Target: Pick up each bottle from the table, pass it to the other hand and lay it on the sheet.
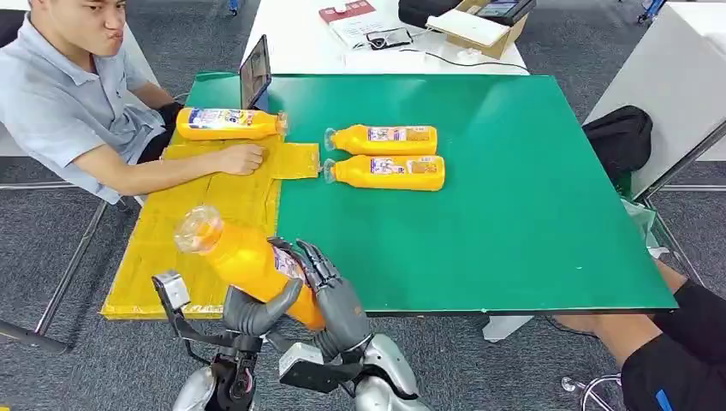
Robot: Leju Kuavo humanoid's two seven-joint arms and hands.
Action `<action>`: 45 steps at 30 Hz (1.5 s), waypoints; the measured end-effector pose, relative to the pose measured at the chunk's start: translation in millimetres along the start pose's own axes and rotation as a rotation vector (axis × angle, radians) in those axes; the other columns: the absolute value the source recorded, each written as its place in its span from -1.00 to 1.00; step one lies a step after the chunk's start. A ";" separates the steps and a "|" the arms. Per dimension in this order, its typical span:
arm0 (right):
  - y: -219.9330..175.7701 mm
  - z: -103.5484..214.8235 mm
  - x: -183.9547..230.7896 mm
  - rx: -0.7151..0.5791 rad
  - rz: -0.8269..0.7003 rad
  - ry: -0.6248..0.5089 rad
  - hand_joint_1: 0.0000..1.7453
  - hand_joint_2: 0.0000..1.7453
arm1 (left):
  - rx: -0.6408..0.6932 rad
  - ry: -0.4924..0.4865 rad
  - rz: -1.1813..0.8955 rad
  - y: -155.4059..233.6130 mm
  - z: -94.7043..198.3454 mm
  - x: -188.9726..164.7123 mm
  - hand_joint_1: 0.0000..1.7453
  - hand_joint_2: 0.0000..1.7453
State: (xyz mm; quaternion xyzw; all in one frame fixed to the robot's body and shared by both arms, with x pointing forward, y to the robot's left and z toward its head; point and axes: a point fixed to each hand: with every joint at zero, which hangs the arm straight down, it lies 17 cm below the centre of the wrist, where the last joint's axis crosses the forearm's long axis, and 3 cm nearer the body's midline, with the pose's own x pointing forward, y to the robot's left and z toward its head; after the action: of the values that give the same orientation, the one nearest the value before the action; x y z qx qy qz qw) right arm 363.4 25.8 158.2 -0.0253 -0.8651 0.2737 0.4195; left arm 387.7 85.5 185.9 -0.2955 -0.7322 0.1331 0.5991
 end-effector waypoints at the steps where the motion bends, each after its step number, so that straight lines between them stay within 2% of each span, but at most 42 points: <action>1: -0.9 -1.0 4.4 -0.005 0.003 -0.017 -1.00 -1.00 | 0.003 -0.004 0.000 0.5 -2.1 1.6 1.00 1.00; 5: -2.5 -3.7 13.5 -0.011 0.010 -0.049 -1.00 -1.00 | 0.019 -0.005 -0.002 5.0 -4.5 2.6 1.00 1.00; 10: -18.9 -9.6 35.7 -0.085 0.068 -0.133 -1.00 -1.00 | 0.065 -0.009 -0.006 13.6 -12.7 2.9 1.00 1.00; 14: -27.9 -17.7 68.7 -0.124 0.104 -0.235 -1.00 -1.00 | 0.134 -0.004 -0.061 30.9 -21.5 -3.1 1.00 1.00; 15: -33.3 -19.3 73.4 -0.146 0.106 -0.246 -1.00 -1.00 | 0.154 -0.019 -0.112 35.2 -25.1 -0.9 1.00 1.00; 17: -46.8 -23.0 85.1 -0.202 0.098 -0.273 -1.00 -1.00 | 0.217 -0.059 -0.359 51.4 -37.6 6.8 1.00 1.00; 20: -57.3 -25.4 94.3 -0.236 0.075 -0.296 -1.00 -1.00 | 0.183 -0.110 -0.724 59.4 -55.5 15.8 1.00 1.00; 29: -65.5 -27.6 105.1 -0.255 0.063 -0.328 -1.00 -1.00 | 0.195 -0.091 -0.848 85.6 -66.9 15.4 1.00 1.00; 33: -68.9 -29.3 106.5 -0.257 0.018 -0.323 -1.00 -1.00 | 0.192 -0.006 -1.205 118.7 -86.2 7.3 1.00 1.00; 37: -70.7 -28.8 105.3 -0.250 -0.018 -0.314 -1.00 -1.00 | 0.178 0.057 -1.538 168.0 -105.0 12.0 1.00 1.00; 39: -70.9 -28.4 104.6 -0.247 -0.034 -0.309 -1.00 -1.00 | 0.154 0.118 -1.673 190.0 -111.7 9.4 1.00 1.00; 41: -71.9 -28.3 103.9 -0.248 -0.051 -0.303 -1.00 -1.00 | 0.114 0.221 -1.799 219.2 -110.8 2.8 1.00 1.00; 43: -71.9 -27.8 102.3 -0.246 -0.067 -0.296 -1.00 -1.00 | 0.092 0.318 -1.866 240.9 -109.1 -2.5 0.96 1.00; 44: -72.2 -27.8 101.4 -0.247 -0.077 -0.292 -1.00 -1.00 | 0.080 0.384 -1.908 256.0 -106.1 -5.0 0.80 1.00; 45: -72.5 -27.7 100.3 -0.247 -0.088 -0.287 -1.00 -1.00 | 0.071 0.448 -1.952 271.7 -102.8 -5.1 0.12 1.00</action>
State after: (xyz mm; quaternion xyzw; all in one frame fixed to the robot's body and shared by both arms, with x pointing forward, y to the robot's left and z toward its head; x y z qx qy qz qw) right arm 332.5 4.2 279.2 0.0006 -0.9434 0.1477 0.2971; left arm 560.8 280.6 58.1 0.4345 -0.5200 -0.4538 0.5788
